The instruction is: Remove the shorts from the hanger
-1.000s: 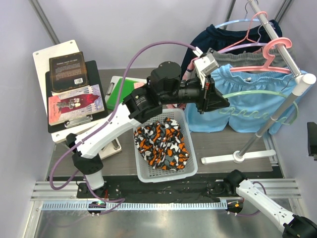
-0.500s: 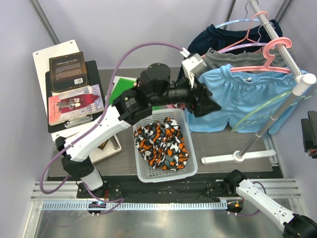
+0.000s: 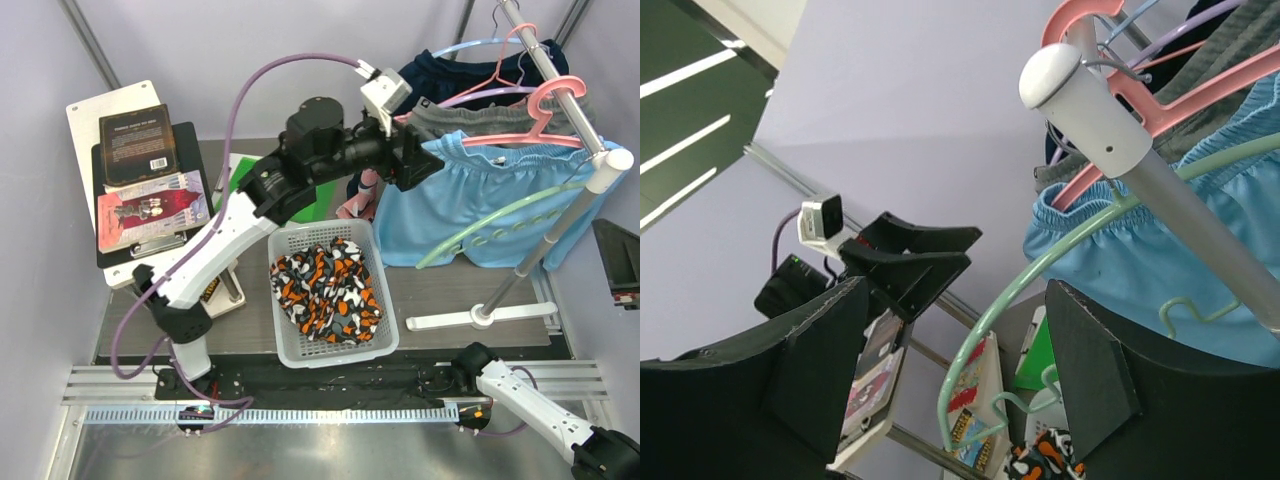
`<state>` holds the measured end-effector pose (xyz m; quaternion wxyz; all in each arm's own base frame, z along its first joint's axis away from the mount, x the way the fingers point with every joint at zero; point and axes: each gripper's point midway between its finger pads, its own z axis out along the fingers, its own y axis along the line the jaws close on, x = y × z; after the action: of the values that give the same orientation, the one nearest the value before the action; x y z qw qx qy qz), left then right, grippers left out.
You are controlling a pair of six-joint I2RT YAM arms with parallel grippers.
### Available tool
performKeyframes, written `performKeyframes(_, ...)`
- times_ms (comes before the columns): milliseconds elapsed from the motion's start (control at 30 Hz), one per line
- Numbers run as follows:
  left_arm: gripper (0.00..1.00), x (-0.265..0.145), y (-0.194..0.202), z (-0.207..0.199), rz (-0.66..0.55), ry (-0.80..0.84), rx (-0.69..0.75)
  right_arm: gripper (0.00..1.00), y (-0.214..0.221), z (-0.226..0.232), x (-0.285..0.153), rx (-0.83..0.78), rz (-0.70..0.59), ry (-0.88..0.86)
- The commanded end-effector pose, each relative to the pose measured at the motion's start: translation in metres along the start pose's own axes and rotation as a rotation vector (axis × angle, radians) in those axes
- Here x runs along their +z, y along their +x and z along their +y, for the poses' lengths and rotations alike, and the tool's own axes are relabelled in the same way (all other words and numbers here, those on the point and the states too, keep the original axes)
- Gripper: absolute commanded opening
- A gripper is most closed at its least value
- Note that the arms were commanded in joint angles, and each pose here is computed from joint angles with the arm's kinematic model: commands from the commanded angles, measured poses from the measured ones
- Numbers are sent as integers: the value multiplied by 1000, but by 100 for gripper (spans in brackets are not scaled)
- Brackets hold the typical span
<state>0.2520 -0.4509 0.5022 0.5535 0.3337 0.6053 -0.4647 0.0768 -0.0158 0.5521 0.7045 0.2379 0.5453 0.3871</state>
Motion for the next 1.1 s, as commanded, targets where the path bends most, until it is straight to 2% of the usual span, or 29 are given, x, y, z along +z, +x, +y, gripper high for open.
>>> performKeyframes(0, 74, 26, 4, 34, -9, -74, 209, 77, 9, 6, 6, -41, 38, -35)
performKeyframes(233, 74, 57, 14, 55, -46, -70, 293, 77, -1, 4, -13, -60, 58, -40)
performKeyframes(367, 73, 69, 30, 60, -21, -63, 308, 78, -3, -1, -15, -55, 46, -25)
performKeyframes(567, 56, 72, 41, 42, -20, 21, 235, 78, -13, -4, -13, -82, 24, -14)
performKeyframes(600, 51, 73, 43, 39, -21, 26, 227, 78, -14, -4, -13, -80, 21, -16)
performKeyframes(767, 41, 82, 60, 25, 5, 65, 197, 79, -19, -10, -16, -74, 12, -8)
performKeyframes(900, 26, 85, 68, 16, 21, 111, 165, 79, -20, -13, -17, -64, 10, -9)
performKeyframes(1000, 22, 87, 70, 5, 24, 154, 129, 79, -20, -16, -20, -63, 8, -6)
performKeyframes(1067, 23, 89, 75, 0, 34, 169, 120, 79, -21, -18, -23, -55, 2, -5)
